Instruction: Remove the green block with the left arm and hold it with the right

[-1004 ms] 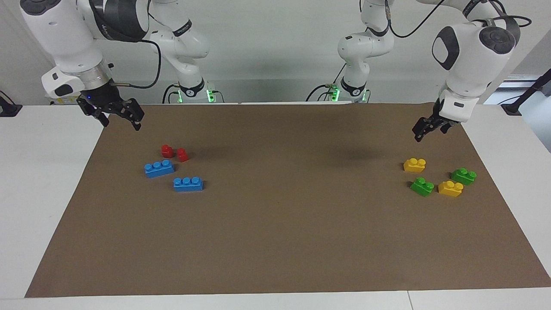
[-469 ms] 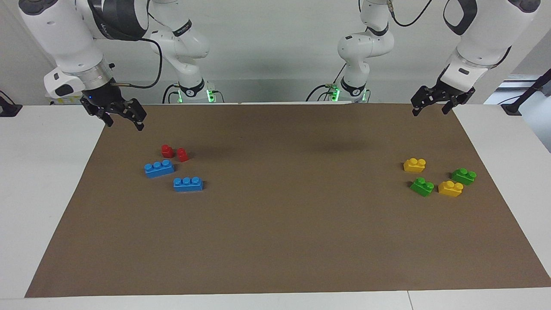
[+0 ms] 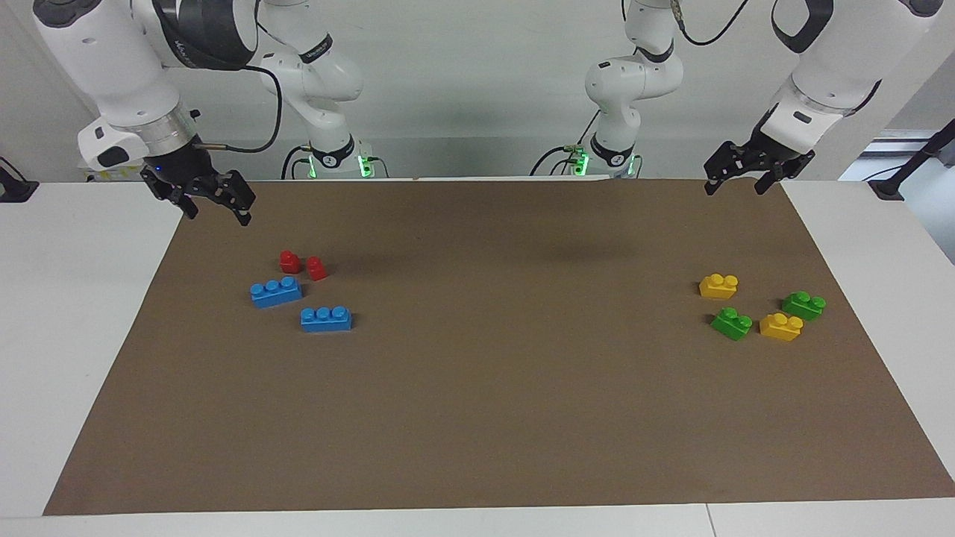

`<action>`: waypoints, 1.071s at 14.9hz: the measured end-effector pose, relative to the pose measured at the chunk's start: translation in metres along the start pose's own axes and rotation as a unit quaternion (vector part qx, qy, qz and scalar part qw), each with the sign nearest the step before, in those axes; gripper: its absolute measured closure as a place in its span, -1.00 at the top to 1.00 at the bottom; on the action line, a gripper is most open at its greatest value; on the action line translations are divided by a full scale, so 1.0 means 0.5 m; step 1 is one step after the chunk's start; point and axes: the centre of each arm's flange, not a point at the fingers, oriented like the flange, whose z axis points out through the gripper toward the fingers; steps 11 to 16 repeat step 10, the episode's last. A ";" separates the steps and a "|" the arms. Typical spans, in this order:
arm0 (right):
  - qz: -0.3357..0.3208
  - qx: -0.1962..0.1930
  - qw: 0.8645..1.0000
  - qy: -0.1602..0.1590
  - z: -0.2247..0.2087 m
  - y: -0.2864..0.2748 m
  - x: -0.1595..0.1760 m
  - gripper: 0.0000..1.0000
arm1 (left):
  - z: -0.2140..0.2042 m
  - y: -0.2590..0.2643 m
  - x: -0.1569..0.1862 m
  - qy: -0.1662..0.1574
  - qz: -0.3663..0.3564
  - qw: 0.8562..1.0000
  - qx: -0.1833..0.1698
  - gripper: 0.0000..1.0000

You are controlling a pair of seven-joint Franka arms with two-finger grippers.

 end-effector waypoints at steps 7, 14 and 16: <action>-0.024 0.000 1.000 0.003 -0.006 -0.002 0.000 1.00 | -0.002 0.021 0.003 0.001 0.022 1.000 0.021 1.00; -0.052 0.000 0.999 0.003 -0.007 -0.002 0.000 1.00 | -0.002 0.020 0.004 0.001 0.023 1.000 0.021 1.00; -0.052 0.000 0.999 0.003 -0.007 -0.002 0.000 1.00 | -0.002 0.020 0.004 0.001 0.023 1.000 0.021 1.00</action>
